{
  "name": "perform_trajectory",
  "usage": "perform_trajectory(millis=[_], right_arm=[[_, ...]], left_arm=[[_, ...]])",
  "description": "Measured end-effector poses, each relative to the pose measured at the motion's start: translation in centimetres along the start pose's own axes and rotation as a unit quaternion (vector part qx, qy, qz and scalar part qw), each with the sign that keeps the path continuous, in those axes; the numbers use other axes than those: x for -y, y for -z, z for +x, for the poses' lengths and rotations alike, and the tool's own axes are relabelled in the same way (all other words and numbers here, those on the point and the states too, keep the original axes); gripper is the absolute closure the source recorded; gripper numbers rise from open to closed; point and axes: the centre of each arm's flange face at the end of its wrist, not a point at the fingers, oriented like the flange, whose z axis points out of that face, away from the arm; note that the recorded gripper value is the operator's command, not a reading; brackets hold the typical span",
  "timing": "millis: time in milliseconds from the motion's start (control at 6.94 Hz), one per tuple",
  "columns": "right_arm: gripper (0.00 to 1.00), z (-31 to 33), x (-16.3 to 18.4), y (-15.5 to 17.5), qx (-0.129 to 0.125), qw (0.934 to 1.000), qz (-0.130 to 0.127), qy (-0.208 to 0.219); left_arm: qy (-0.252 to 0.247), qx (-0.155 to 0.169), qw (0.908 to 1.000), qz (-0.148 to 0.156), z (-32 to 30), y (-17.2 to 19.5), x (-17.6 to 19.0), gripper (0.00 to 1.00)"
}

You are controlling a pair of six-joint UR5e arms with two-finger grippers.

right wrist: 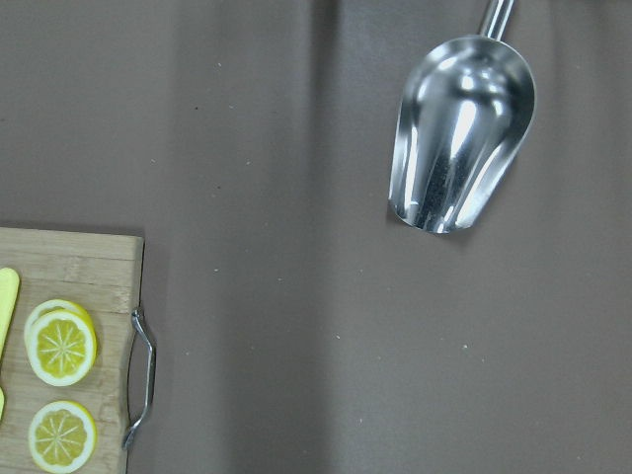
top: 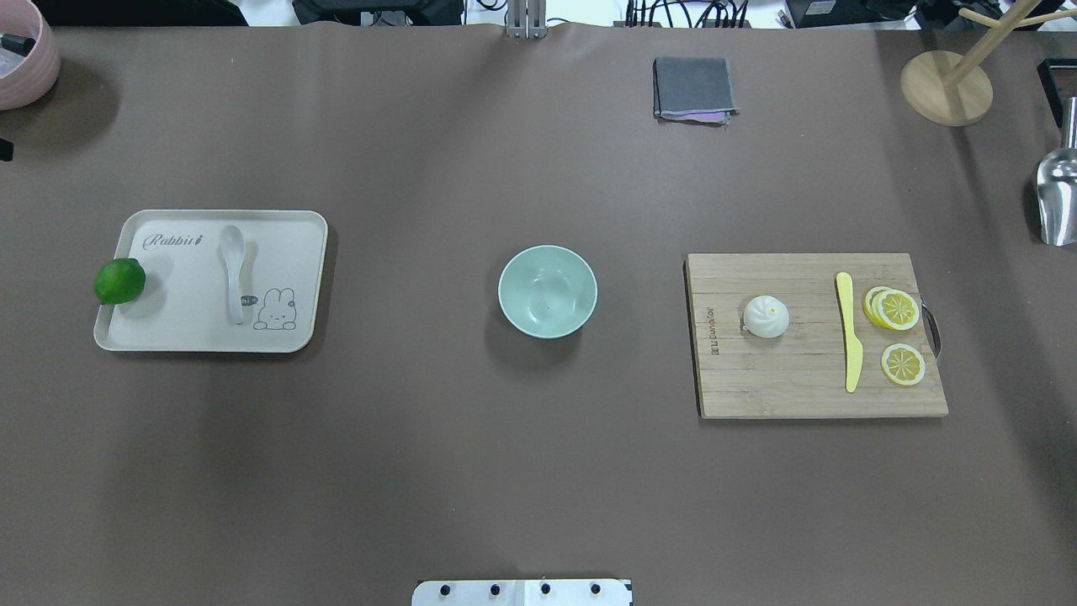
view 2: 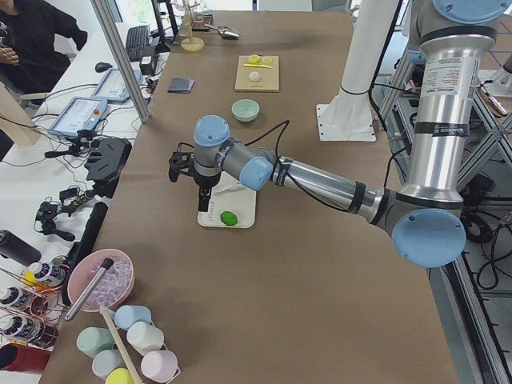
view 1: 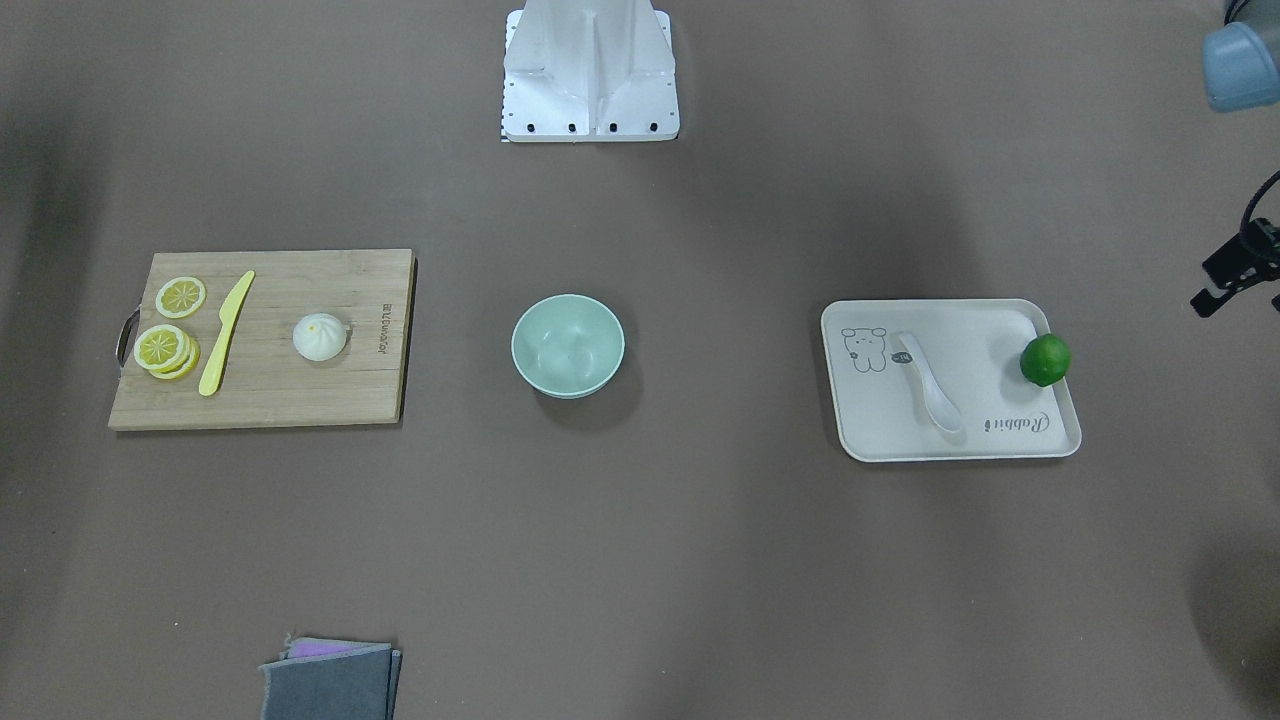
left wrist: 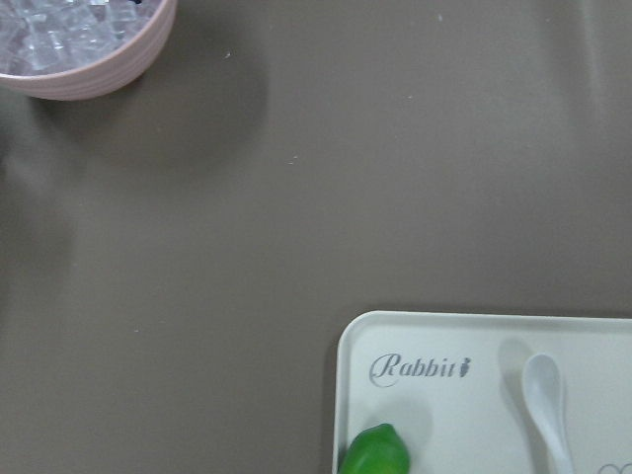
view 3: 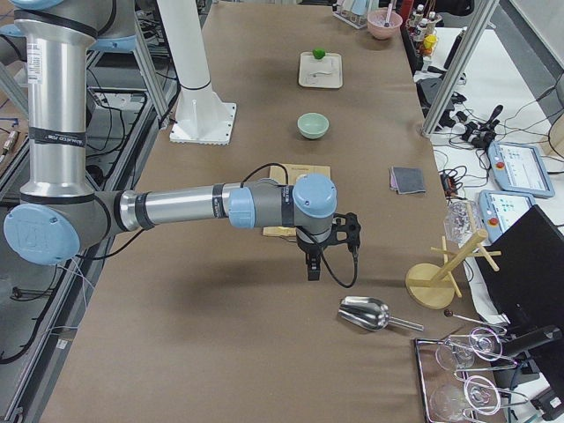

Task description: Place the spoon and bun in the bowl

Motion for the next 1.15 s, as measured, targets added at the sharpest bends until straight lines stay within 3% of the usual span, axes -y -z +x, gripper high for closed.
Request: perform_trajectory(millis=[144, 432, 720, 1152], right_arm=[[0.00, -1.3, 1.0, -0.5, 0.003, 0.9999, -0.003, 0.013], [0.00, -3.2, 2.5, -1.4, 0.004, 0.9995, -0.010, 0.031], [0.00, -3.9, 2.8, -1.4, 0.008, 0.9997, -0.010, 0.021], [0.00, -6.9, 3.1, -1.6, 0.035, 0.9990, -0.015, 0.021]], left_arm=[[-0.009, 0.005, 0.9999, 0.003, 2.1, -0.9, 0.4, 0.02], [-0.014, 0.057, 0.9978, 0.030, 5.4, -4.2, 0.1, 0.02], [0.033, 0.086, 0.9944, 0.052, 10.5, -8.4, -1.5, 0.02], [0.077, 0.059, 0.9939, 0.052, 16.8, -13.8, -5.6, 0.02]])
